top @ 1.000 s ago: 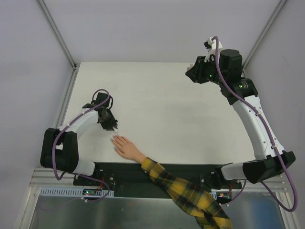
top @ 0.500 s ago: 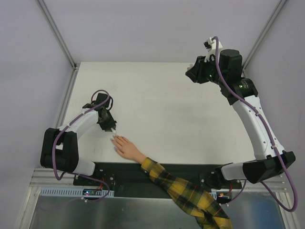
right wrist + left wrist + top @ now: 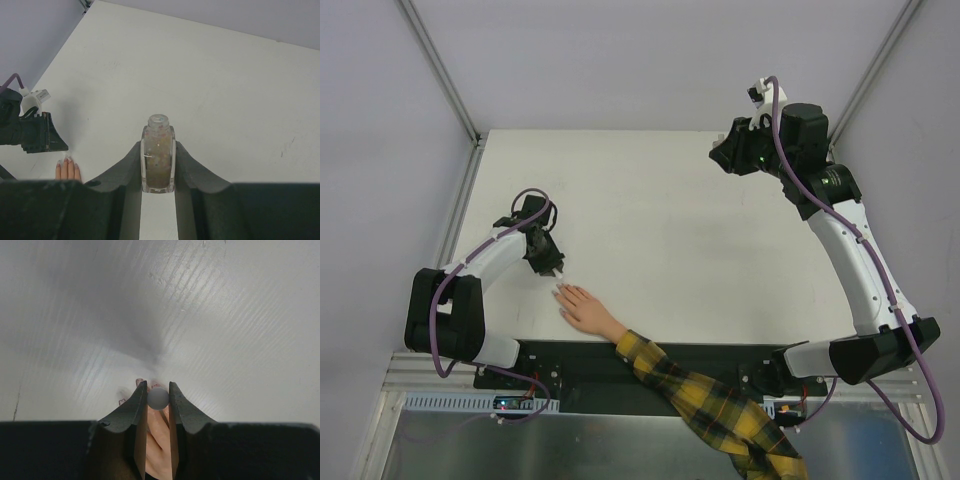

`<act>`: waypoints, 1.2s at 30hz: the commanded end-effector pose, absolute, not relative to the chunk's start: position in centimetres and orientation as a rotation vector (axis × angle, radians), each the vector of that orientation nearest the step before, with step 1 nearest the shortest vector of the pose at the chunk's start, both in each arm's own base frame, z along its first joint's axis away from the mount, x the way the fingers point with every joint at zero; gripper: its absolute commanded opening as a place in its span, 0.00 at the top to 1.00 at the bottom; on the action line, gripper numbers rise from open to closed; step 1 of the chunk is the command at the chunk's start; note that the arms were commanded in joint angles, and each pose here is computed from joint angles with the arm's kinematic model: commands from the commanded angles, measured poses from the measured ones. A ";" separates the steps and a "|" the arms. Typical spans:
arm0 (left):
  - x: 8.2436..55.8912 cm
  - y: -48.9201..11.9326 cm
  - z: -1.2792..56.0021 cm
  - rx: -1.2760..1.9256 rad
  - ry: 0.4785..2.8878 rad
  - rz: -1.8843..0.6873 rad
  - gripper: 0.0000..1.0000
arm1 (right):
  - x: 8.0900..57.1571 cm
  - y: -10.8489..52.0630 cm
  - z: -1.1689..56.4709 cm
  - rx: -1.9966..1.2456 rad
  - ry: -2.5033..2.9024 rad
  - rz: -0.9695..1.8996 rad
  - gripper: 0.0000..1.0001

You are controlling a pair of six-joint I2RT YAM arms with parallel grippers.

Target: Paint the nails

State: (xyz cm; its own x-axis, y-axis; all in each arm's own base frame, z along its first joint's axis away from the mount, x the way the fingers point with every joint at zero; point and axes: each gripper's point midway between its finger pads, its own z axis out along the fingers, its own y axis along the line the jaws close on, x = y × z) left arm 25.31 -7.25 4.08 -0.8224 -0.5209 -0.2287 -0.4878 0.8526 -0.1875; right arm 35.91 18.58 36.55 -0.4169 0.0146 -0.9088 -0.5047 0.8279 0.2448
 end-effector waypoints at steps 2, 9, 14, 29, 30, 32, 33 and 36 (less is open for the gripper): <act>24.3 -6.2 4.0 -0.784 2.763 -0.114 1.00 | 35.4 18.4 39.5 -0.363 1.837 0.623 0.99; 24.2 -6.3 4.0 -0.778 2.771 -0.117 1.00 | 35.5 18.5 39.4 -0.360 1.839 0.628 0.99; 24.5 -6.4 4.0 -0.778 2.768 -0.118 1.00 | 35.6 18.5 39.5 -0.358 1.836 0.627 1.00; 25.0 -6.2 3.9 -0.772 2.761 -0.101 1.00 | 35.7 18.6 39.4 -0.360 1.841 0.628 0.99; 25.0 -6.2 3.8 -0.772 2.763 -0.100 1.00 | 35.7 18.7 39.3 -0.362 1.841 0.630 1.00; 25.2 -6.2 3.9 -0.773 2.759 -0.105 1.00 | 35.8 18.6 39.3 -0.359 1.843 0.630 1.00; 25.2 -6.3 3.9 -0.773 2.759 -0.107 1.00 | 35.7 18.6 39.4 -0.359 1.840 0.630 1.00; 25.2 -6.3 3.8 -0.771 2.759 -0.110 1.00 | 35.7 18.7 39.3 -0.362 1.840 0.628 1.00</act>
